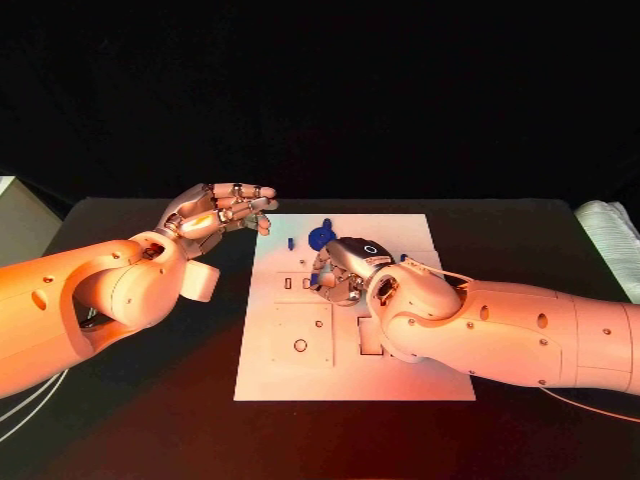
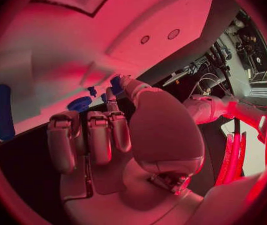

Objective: Assemble the parts on the task board

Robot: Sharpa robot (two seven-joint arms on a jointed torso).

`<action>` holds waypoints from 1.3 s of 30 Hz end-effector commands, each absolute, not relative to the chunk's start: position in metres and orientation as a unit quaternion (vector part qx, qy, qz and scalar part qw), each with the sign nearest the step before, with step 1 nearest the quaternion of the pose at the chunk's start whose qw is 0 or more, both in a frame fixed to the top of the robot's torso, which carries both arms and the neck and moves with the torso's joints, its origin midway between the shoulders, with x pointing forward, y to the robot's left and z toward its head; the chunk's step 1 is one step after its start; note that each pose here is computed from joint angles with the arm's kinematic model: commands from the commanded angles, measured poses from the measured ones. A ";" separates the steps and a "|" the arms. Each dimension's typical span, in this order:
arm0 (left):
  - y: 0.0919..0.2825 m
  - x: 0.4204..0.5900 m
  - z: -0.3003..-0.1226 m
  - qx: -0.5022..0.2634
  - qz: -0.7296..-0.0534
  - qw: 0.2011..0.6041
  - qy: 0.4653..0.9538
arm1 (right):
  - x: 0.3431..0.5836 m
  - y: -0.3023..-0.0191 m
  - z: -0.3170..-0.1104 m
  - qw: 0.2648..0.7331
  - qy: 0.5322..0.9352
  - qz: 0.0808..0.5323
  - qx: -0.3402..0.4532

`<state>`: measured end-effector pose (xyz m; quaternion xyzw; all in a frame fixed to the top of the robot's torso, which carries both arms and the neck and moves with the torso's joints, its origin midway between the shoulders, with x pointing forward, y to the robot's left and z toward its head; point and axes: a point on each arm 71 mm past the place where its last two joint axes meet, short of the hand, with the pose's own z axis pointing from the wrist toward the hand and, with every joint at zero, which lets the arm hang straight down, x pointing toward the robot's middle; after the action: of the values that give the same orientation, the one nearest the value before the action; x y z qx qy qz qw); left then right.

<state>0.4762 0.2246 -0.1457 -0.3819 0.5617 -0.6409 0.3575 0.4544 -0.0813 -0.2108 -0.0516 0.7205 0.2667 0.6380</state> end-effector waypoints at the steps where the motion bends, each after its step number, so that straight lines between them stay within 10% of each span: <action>1: 0.222 0.475 -0.145 -0.374 -0.647 0.348 0.565 | 0.454 -0.081 -0.211 0.642 0.718 0.262 -0.063; 39: 0.222 0.476 -0.146 -0.371 -0.646 0.349 0.568 | 0.454 -0.081 -0.217 0.641 0.720 0.261 -0.064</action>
<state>0.4763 0.2247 -0.1463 -0.3794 0.5665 -0.6397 0.3549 0.4547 -0.0822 -0.2164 -0.0556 0.7208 0.2613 0.6396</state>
